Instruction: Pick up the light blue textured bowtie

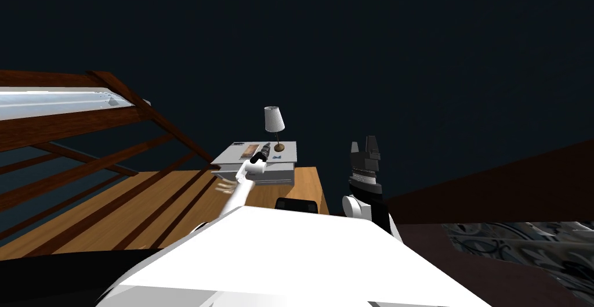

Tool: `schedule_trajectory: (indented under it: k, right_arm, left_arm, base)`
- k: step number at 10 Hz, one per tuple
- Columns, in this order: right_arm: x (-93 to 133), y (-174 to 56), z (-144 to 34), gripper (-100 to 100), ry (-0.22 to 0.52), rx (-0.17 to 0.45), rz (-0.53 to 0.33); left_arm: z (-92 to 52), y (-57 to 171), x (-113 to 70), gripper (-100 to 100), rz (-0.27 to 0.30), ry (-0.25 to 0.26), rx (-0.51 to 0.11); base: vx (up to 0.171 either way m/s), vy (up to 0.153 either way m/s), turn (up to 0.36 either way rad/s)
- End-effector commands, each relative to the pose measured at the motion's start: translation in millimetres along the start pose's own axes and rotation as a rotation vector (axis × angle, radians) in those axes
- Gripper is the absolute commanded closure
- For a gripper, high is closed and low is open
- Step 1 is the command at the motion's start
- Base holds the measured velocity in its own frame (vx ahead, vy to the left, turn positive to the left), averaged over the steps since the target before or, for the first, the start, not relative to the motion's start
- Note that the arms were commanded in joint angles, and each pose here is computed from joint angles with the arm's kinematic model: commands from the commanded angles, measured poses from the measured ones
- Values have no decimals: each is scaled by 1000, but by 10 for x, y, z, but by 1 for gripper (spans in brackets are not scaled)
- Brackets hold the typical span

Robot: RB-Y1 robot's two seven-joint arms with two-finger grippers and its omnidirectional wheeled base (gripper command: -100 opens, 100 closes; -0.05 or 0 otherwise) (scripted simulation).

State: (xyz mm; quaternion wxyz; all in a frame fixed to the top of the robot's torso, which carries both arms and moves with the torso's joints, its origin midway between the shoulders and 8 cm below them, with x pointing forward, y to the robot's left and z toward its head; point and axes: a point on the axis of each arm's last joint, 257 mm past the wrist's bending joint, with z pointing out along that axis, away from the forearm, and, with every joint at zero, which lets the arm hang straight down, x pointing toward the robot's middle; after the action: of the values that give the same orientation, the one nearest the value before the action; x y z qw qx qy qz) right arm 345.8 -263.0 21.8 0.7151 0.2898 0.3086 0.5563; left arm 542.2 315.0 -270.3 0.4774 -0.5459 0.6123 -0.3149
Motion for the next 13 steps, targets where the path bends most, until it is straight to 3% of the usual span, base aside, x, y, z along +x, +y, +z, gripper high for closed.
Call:
schedule_trajectory:
  k: [1, 2, 5, 7, 10, 13]
  right_arm:
    - [0, 0, 0, 0, 0, 0, 0]
    - [0, 0, 0, 0, 0, 0, 0]
    - [0, 0, 0, 0, 0, 0, 0]
    - [0, 0, 0, 0, 0, 0, 0]
    - [0, 0, 0, 0, 0, 0, 0]
    - [0, 0, 0, 0, 0, 0, 0]
  left_arm:
    - [31, 117, 10, -100, -1, 1, -52]
    - [30, 143, 10, -100, -1, 1, -62]
    - [166, 407, 31, -100, -9, 6, -181]
    - [143, 527, 35, -100, -8, 8, -227]
    - [216, 742, 72, -100, -17, 16, -342]
    - [185, 1021, 113, -100, -21, 26, -458]
  base:
    - [35, 7, -14]
    - [17, 2, 2]
    - [39, 6, -19]
    - [34, 21, -6]
    - [47, 19, -17]
    - [54, 25, -14]
